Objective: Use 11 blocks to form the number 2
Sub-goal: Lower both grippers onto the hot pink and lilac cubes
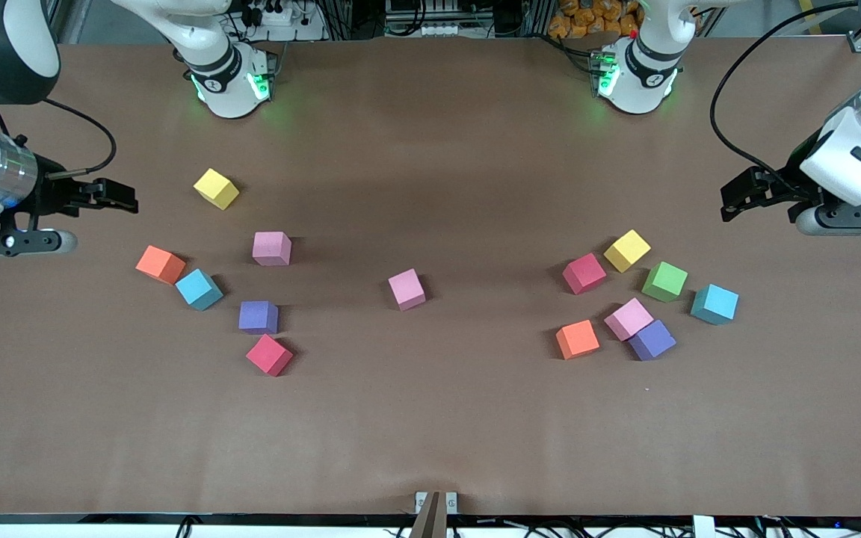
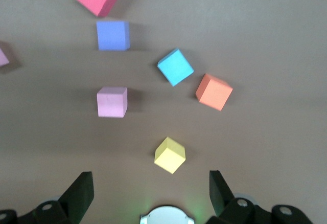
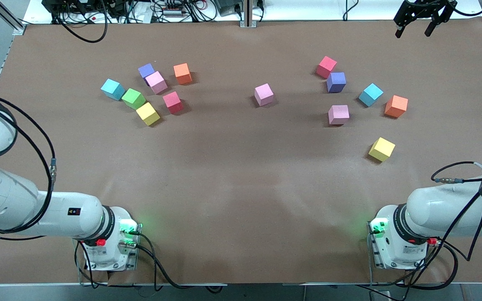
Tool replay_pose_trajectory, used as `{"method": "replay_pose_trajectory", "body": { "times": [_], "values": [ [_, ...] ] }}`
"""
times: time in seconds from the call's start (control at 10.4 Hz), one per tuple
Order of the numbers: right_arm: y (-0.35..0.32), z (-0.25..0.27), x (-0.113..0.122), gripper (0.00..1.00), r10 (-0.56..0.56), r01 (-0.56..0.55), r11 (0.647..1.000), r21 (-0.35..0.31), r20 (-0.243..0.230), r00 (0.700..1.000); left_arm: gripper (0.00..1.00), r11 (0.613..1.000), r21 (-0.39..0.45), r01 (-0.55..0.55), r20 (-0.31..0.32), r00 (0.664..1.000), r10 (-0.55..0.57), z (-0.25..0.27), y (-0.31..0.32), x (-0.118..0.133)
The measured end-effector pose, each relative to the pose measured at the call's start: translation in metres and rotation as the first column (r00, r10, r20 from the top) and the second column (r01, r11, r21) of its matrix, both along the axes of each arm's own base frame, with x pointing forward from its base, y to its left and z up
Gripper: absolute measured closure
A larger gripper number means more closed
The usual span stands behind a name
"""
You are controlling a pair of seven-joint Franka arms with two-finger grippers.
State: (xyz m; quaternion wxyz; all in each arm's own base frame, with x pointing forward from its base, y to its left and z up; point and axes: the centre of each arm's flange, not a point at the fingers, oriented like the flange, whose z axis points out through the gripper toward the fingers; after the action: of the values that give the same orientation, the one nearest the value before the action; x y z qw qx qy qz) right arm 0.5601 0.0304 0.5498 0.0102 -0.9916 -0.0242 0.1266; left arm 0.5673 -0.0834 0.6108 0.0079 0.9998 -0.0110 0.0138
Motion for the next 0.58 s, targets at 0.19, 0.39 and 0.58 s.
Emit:
{"method": "replay_pose_trajectory", "body": {
  "times": [0.19, 0.39, 0.58],
  "values": [
    [0.006, 0.014, -0.011, 0.00, 0.004, -0.004, 1.000, 0.020, -0.023, 1.000, 0.00, 1.000, 0.000, 0.000, -0.001, 1.000, 0.000, 0.000, 0.000, 0.000],
    [0.010, 0.039, -0.028, 0.00, 0.011, -0.010, 1.000, 0.016, -0.019, 1.000, 0.00, 1.000, 0.002, 0.000, -0.013, 1.000, 0.000, -0.006, 0.000, 0.000],
    [0.006, 0.044, -0.032, 0.00, 0.003, -0.003, 1.000, 0.014, -0.015, 1.000, 0.00, 0.998, 0.012, -0.058, -0.079, 0.995, 0.059, -0.042, -0.003, 0.004]
  ]
}}
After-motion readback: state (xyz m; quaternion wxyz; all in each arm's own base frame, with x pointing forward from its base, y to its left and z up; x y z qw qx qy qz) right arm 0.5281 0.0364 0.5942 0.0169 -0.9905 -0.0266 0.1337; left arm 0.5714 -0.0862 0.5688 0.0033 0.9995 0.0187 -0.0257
